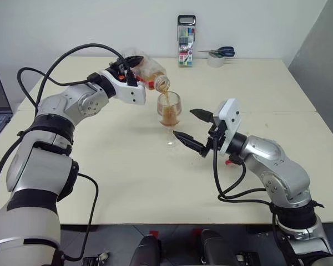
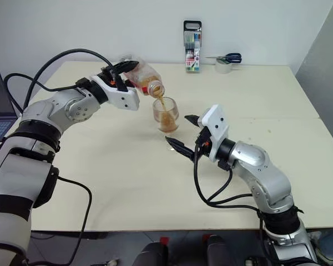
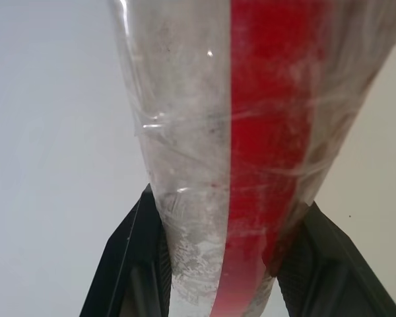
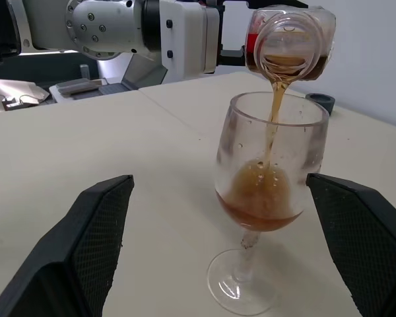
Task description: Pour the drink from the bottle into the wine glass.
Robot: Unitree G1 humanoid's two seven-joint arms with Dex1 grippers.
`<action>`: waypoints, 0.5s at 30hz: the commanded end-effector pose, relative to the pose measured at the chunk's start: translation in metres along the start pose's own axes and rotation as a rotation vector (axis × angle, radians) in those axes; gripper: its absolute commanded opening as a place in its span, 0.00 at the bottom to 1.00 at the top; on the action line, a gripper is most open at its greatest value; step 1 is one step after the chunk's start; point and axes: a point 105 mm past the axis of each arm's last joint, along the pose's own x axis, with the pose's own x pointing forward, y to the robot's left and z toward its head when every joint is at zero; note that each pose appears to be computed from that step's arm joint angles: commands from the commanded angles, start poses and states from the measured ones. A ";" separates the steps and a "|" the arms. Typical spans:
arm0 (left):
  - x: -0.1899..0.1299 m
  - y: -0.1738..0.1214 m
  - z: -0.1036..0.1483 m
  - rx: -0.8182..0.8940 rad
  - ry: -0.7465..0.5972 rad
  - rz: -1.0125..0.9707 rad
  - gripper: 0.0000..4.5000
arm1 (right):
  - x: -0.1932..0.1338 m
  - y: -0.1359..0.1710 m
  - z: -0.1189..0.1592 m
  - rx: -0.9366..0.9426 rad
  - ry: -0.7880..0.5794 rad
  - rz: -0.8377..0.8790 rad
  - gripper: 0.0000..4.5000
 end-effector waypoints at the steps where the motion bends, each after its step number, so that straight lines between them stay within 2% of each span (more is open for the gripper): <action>1: 0.000 0.026 -0.005 0.035 0.007 0.068 0.37 | 0.000 0.006 0.013 -0.027 -0.046 0.012 1.00; 15: 0.000 0.027 -0.006 0.048 0.009 0.070 0.37 | 0.002 0.009 0.013 -0.018 -0.048 0.023 1.00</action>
